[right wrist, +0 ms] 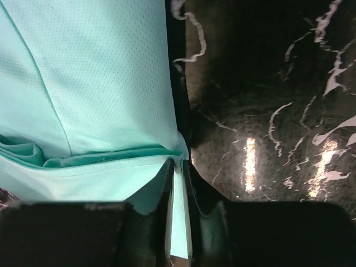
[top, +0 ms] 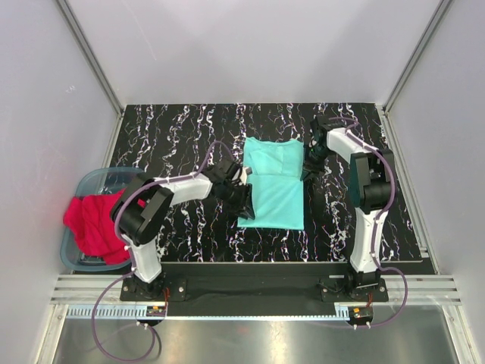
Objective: Fold and stack the t-shirts
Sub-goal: Fold the tshirt
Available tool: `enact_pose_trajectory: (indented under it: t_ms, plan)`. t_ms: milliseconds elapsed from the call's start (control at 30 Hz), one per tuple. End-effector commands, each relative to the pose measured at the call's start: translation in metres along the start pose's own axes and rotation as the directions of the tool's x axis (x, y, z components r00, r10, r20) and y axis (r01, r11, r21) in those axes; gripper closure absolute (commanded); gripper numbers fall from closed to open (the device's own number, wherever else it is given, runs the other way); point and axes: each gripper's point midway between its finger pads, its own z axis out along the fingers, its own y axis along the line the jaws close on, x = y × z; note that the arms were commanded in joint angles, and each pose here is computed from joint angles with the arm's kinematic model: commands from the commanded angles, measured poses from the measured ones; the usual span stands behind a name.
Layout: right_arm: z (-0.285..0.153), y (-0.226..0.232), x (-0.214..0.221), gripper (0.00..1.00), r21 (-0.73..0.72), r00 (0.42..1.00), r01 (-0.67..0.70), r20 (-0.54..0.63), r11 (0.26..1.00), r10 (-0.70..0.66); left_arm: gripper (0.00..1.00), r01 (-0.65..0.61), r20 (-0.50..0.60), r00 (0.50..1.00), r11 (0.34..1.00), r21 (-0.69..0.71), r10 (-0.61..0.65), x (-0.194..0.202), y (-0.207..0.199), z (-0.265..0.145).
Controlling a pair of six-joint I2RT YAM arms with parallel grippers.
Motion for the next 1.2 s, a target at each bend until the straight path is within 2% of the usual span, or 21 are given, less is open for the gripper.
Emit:
enact_pose_trajectory:
  t_ms: [0,100,133,200,300,367,400,467,500,533,633,900,1167]
  plan:
    - [-0.014,0.019,-0.007,0.81,-0.017,0.997,0.075,0.025,0.997,-0.075,0.58,0.019,-0.023,1.000,0.998,-0.053,-0.020,0.022,0.012,-0.003]
    - [-0.047,0.016,-0.001,0.65,0.021,0.995,0.074,0.061,0.997,-0.075,0.54,0.012,0.008,1.000,1.000,-0.023,-0.012,0.019,-0.003,-0.020]
    - [-0.051,0.011,0.008,0.53,0.056,0.995,0.079,0.056,0.995,-0.082,0.54,0.006,0.020,1.000,1.000,-0.015,-0.006,0.016,-0.009,-0.026]
    - [-0.077,0.019,0.024,0.48,0.038,0.991,0.103,0.081,0.994,-0.106,0.51,-0.007,0.049,0.999,1.000,0.001,0.007,0.010,-0.021,-0.041]
    - [-0.080,0.043,0.075,0.48,-0.063,0.990,0.142,-0.012,0.988,-0.143,0.50,-0.018,0.087,0.996,0.999,0.038,0.014,0.004,-0.037,-0.057]
    - [-0.079,0.066,0.119,0.53,-0.155,0.983,0.144,-0.090,0.977,-0.159,0.50,-0.012,0.108,0.994,0.998,0.063,0.005,0.002,-0.045,-0.063]
    - [-0.078,0.077,0.128,0.56,-0.200,0.982,0.142,-0.093,0.969,-0.163,0.51,-0.005,0.110,0.994,0.998,0.061,-0.002,0.003,-0.044,-0.063]
    - [-0.071,0.098,0.167,0.61,-0.313,0.970,0.073,-0.197,0.947,-0.140,0.54,0.011,0.105,0.994,0.999,0.050,-0.017,0.005,-0.038,-0.058]
    - [-0.066,0.109,0.168,0.77,-0.361,0.972,0.066,-0.187,0.930,-0.142,0.57,0.020,0.104,0.994,0.999,0.049,-0.025,0.005,-0.036,-0.056]
    - [-0.056,0.111,0.178,0.85,-0.365,0.964,0.044,-0.230,0.930,-0.136,0.62,0.047,0.085,0.995,0.998,0.044,-0.051,0.011,-0.029,-0.050]
    - [-0.043,0.135,0.192,0.99,-0.399,0.949,0.065,-0.260,0.915,-0.181,0.68,0.095,0.083,0.992,0.994,0.056,-0.100,0.016,-0.016,-0.036]
    - [-0.001,0.158,0.203,1.00,-0.391,0.920,0.068,-0.331,0.918,-0.210,0.73,0.148,0.048,0.988,0.988,-0.036,-0.146,0.023,0.021,-0.007]
    - [0.011,0.124,0.223,1.00,-0.320,0.907,0.096,-0.361,0.943,-0.215,0.78,0.203,-0.014,0.978,0.971,-0.125,-0.206,0.047,0.050,0.004]
